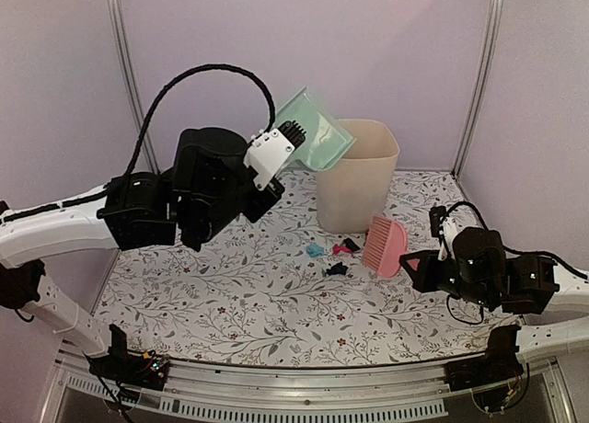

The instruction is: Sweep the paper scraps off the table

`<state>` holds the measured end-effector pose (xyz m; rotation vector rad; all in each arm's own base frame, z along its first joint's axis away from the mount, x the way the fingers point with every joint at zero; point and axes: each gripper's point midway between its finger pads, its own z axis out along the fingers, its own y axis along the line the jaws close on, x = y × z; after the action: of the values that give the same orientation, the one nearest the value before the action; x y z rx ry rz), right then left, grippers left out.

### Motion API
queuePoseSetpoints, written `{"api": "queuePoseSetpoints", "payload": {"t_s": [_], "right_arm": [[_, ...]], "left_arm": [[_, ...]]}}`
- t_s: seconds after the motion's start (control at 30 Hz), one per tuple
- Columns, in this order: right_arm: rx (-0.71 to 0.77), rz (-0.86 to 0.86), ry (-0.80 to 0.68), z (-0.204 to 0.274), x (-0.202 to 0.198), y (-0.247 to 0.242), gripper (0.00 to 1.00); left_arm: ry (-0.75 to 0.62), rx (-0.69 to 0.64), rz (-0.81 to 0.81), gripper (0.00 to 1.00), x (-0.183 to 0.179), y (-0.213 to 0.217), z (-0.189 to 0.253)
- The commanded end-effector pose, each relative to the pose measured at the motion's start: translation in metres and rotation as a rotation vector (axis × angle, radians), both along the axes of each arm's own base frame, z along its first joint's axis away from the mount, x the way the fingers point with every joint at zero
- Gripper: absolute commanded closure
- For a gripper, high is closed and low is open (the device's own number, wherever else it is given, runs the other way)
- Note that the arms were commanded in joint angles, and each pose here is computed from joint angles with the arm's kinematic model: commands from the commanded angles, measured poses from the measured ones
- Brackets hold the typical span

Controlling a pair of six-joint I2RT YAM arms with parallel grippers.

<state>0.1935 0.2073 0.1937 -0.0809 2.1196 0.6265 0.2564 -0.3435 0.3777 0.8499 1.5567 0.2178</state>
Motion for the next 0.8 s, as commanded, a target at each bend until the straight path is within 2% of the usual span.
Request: {"api": "queuePoseSetpoints", "payload": {"t_s": [0.0, 0.17, 0.4, 0.77], "right_arm": [[0.065, 0.063, -0.041, 0.019, 0.004, 0.025, 1.0], [0.033, 0.09, -0.043, 0.021, 0.018, 0.056, 1.0], [-0.052, 0.128, -0.002, 0.007, 0.051, 0.11, 1.0], [-0.08, 0.147, 0.082, -0.025, 0.116, 0.18, 1.0]], "left_arm": [[0.131, -0.116, 0.043, 1.0, -0.034, 0.027, -0.034], [0.251, -0.204, 0.059, 1.0, -0.06, 0.045, -0.075], [0.357, -0.215, 0.167, 1.0, -0.074, 0.082, -0.127], [0.439, -0.297, 0.229, 1.0, -0.086, 0.127, -0.168]]}}
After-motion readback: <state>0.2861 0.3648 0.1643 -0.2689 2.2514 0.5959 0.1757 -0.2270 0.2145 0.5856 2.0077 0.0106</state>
